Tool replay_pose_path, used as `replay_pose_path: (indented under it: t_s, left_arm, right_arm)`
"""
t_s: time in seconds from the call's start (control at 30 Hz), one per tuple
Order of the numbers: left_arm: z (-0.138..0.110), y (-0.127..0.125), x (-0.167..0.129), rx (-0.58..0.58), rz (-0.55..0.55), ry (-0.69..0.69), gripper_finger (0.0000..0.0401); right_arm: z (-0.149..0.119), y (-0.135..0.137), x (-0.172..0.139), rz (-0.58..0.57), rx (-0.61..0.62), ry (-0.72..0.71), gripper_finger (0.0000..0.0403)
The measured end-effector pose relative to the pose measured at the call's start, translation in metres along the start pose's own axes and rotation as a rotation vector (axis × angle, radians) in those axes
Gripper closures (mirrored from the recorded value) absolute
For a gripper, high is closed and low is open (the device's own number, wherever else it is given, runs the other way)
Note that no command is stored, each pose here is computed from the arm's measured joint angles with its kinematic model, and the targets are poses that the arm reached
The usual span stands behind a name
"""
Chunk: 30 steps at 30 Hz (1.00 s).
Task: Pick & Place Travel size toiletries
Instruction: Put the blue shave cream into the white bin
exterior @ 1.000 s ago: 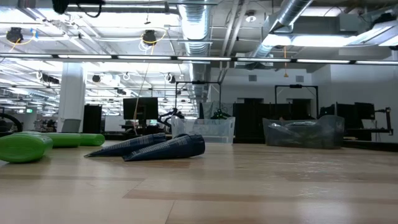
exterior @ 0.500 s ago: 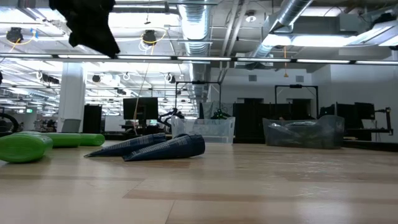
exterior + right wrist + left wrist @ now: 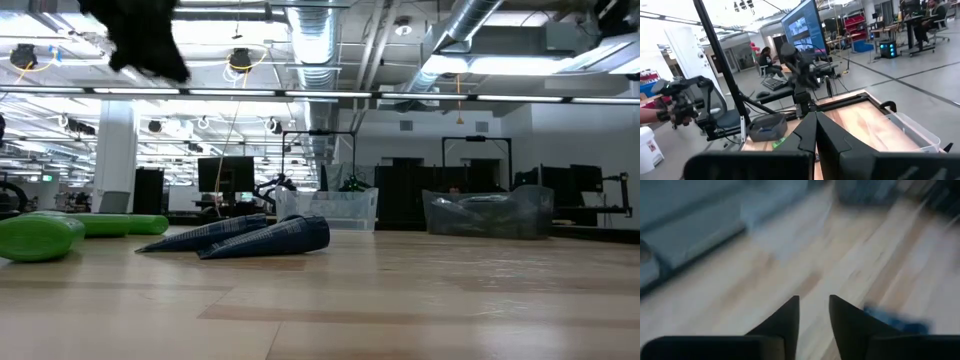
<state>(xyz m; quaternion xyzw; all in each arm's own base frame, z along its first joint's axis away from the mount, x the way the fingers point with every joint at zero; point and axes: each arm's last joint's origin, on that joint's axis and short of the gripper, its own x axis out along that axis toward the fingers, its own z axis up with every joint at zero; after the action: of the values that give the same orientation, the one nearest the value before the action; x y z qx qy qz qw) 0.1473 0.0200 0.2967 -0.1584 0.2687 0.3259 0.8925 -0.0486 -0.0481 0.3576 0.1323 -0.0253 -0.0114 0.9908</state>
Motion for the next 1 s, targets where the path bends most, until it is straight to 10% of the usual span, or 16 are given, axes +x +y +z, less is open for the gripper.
replay_pose_path:
  t_s: [0.27, 0.53, 1.0]
  left_arm:
    - [-0.013, 0.066, -0.089, -0.194, -0.084, -0.484, 0.0389]
    - [-0.069, 0.084, -0.064, -0.274, -0.083, -0.514, 0.04]
    - [-0.077, 0.073, -0.036, -0.236, 0.001, -0.478, 0.04]
  right_arm:
    - [0.0, 0.0, 0.0, -0.007, 0.004, -0.007, 0.0402]
    - [0.006, 0.028, 0.049, -0.201, -0.15, 0.078, 0.0403]
    - [-0.003, 0.09, 0.193, -0.57, -0.204, 0.278, 0.0399]
